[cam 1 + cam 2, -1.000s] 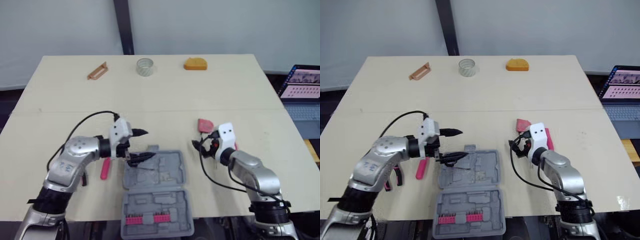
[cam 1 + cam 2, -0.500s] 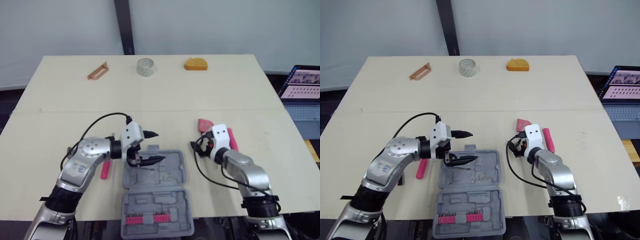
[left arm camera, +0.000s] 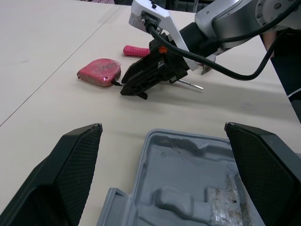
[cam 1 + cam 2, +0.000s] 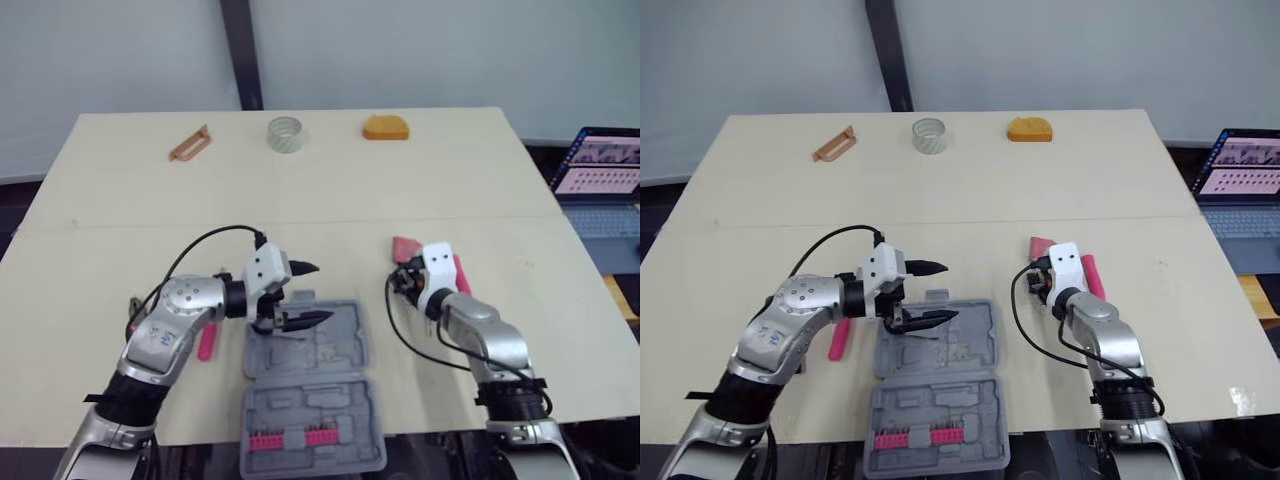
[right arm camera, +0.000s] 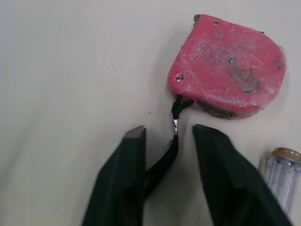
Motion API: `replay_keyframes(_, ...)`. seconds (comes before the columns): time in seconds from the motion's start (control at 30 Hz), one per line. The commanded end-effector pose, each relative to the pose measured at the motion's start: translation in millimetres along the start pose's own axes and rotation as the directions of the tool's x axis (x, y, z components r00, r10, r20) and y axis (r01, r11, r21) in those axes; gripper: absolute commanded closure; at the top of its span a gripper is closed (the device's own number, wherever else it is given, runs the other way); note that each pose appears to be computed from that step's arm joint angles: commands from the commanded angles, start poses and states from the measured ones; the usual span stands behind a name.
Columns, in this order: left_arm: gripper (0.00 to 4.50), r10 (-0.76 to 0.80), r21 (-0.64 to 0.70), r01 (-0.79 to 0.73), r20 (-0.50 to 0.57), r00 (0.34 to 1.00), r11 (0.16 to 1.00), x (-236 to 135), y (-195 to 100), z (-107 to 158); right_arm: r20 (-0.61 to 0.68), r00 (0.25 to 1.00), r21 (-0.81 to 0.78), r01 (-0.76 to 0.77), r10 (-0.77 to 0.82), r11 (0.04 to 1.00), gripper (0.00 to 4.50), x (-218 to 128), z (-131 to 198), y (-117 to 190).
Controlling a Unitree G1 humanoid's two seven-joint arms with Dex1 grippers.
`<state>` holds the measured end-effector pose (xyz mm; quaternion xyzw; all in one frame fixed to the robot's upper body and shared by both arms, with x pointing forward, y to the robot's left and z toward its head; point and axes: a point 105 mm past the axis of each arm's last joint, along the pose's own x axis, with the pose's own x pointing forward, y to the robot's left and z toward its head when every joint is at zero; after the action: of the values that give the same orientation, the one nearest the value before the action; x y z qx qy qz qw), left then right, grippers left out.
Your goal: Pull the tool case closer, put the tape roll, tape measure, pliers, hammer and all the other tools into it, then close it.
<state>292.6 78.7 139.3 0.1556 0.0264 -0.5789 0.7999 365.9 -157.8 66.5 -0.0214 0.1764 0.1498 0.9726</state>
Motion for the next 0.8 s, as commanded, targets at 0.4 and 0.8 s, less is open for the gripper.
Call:
replay_keyframes(0.4, 0.00, -0.051, 0.048, 0.053, -0.043, 0.998, 0.997, -2.4, -5.0, -4.3, 0.028, 0.997, 0.019, -0.071, 0.070, 0.997, 4.48, -13.9, 4.0, 9.4)
replay_keyframes(0.8, 0.00, -0.194, 0.018, 0.199, -0.144, 0.970, 0.980, -19.3, -21.5, -25.6, -0.070, 0.985, 0.143, -0.144, 0.155, 0.979, 4.48, -70.5, -32.4, 28.5)
